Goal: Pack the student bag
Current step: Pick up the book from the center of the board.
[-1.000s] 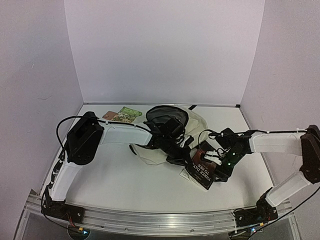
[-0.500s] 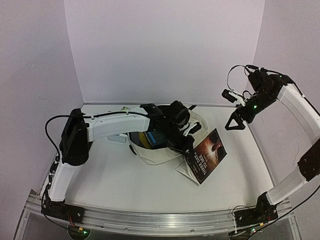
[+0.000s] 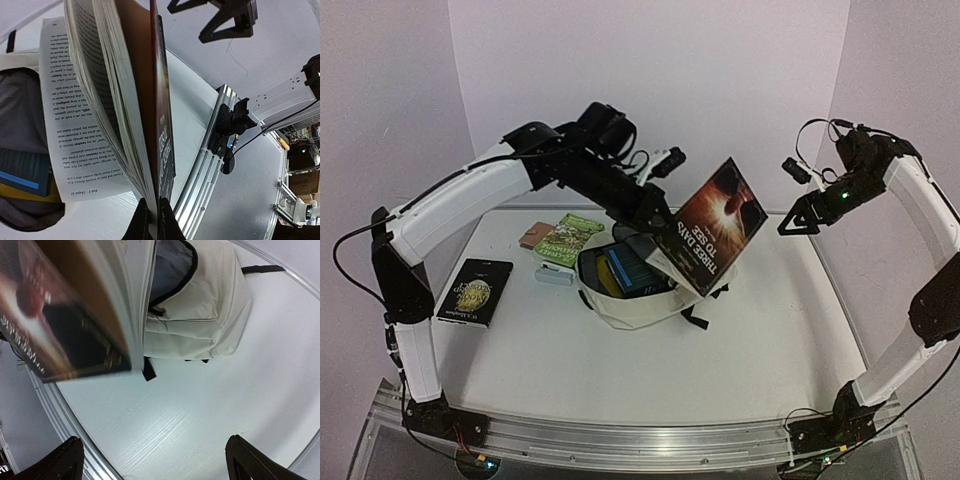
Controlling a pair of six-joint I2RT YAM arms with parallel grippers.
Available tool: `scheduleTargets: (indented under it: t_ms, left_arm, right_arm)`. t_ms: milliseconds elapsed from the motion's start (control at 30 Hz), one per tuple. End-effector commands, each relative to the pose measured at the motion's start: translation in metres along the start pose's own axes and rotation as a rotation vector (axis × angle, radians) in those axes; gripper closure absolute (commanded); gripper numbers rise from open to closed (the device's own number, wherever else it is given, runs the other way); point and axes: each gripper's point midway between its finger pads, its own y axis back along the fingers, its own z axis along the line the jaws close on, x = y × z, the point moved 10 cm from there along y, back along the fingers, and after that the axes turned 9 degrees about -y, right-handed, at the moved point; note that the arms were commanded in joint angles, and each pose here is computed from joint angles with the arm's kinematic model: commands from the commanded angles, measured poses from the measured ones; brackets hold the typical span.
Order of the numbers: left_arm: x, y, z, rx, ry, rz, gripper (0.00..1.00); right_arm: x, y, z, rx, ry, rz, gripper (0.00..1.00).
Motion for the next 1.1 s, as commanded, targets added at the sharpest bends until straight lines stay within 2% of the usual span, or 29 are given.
scheduleTargets:
  t_ms: [0, 133, 467, 633, 867, 1067]
  left_arm:
    - [-0.019, 0.061, -0.02, -0.035, -0.119, -0.126, 1.0]
    - [-0.021, 0.071, -0.027, 0.0, -0.143, -0.15, 1.0]
    - [-0.024, 0.074, -0.039, 0.134, -0.13, -0.184, 1.0]
    - [-0.022, 0.067, -0.045, 0.227, -0.121, -0.173, 1.0]
    - [-0.016, 0.062, -0.045, 0.222, -0.105, -0.167, 1.0]
    - [-0.013, 0.062, -0.036, 0.138, -0.077, -0.166, 1.0]
  right_arm:
    - [0.015, 0.004, 0.025, -0.22, -0.152, 0.043, 0.02]
    - [0.005, -0.008, 0.027, -0.394, -0.203, 0.012, 0.02]
    - [-0.013, -0.036, 0.047, -0.532, -0.155, 0.072, 0.02]
    - [-0.024, -0.036, 0.052, -0.613, -0.178, 0.054, 0.04]
    - [-0.028, -0.03, 0.073, -0.716, -0.165, 0.04, 0.25]
    - [-0.022, -0.024, 0.09, -0.721, -0.123, 0.049, 0.55]
